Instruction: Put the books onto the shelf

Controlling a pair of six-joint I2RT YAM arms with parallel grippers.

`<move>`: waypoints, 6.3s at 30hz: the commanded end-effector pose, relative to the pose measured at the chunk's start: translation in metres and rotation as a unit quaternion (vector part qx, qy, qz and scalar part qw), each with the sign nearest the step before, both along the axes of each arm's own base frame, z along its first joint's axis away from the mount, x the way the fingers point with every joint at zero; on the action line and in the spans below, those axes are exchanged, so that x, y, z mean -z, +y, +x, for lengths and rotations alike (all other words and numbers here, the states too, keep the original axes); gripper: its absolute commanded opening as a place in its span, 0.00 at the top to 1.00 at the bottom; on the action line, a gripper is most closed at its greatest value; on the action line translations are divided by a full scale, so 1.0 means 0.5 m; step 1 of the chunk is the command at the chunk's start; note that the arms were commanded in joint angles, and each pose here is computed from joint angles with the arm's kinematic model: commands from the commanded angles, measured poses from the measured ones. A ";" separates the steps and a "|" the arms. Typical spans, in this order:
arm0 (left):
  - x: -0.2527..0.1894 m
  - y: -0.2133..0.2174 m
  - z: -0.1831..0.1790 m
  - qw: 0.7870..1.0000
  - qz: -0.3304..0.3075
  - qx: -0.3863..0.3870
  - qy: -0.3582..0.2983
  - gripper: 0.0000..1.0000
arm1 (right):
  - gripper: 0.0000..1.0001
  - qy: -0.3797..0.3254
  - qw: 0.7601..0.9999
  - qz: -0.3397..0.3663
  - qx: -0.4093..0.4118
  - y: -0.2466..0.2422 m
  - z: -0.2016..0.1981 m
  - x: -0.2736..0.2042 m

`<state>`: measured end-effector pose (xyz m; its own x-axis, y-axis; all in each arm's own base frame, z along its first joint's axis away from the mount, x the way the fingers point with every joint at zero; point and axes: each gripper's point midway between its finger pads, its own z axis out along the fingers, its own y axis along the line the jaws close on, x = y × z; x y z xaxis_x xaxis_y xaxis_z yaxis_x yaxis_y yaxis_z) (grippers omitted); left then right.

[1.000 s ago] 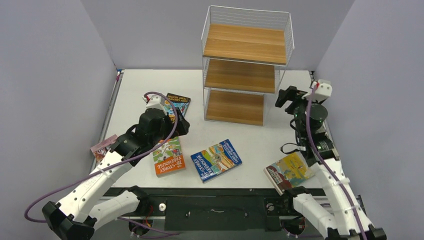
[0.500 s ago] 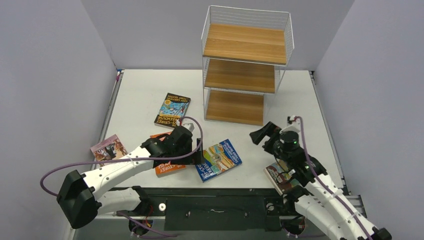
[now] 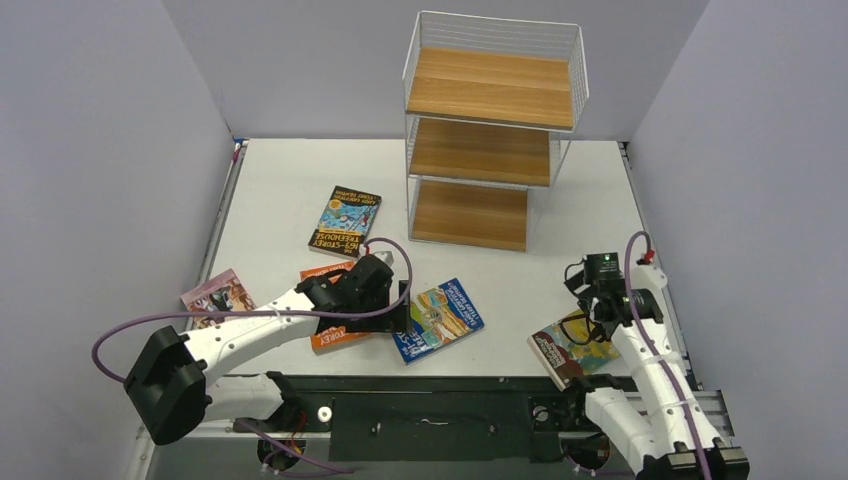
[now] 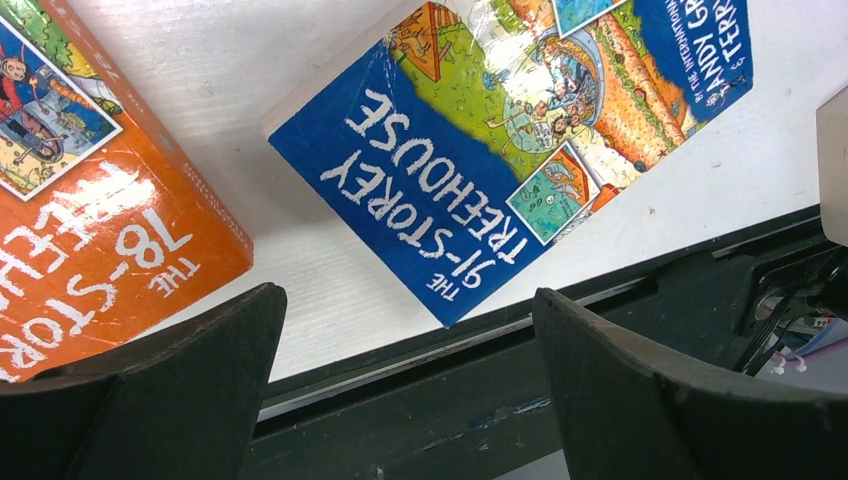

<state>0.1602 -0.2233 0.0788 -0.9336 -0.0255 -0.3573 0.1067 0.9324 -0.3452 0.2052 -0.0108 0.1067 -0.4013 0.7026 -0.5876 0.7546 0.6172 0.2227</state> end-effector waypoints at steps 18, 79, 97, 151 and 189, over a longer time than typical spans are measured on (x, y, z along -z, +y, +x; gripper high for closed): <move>-0.058 -0.078 0.070 0.998 -0.033 0.036 -0.047 0.04 | 0.14 0.063 0.985 0.147 -0.063 0.106 0.021 0.190; 0.028 -0.565 0.200 0.952 -0.247 0.165 -0.078 0.10 | 0.22 -0.215 0.880 0.332 -0.263 0.186 0.049 0.093; 0.056 -0.569 0.183 0.951 -0.260 0.166 -0.014 1.00 | 0.34 -0.167 0.917 0.310 -0.187 0.151 0.015 0.153; -0.070 -0.373 0.134 0.970 -0.040 0.228 -0.070 0.22 | 1.00 -0.160 0.923 0.289 -0.198 0.135 0.037 0.107; -0.037 -0.057 0.571 0.983 -0.125 -0.136 -0.027 0.13 | 1.00 -0.324 0.829 0.263 -0.372 0.238 0.061 -0.271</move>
<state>0.4533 -0.2266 0.0897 -0.8510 -0.3760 -0.3666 -0.1499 0.8431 -0.5165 0.2292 0.1039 0.1895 -0.6275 0.6395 -0.4442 -0.0177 0.5586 0.8292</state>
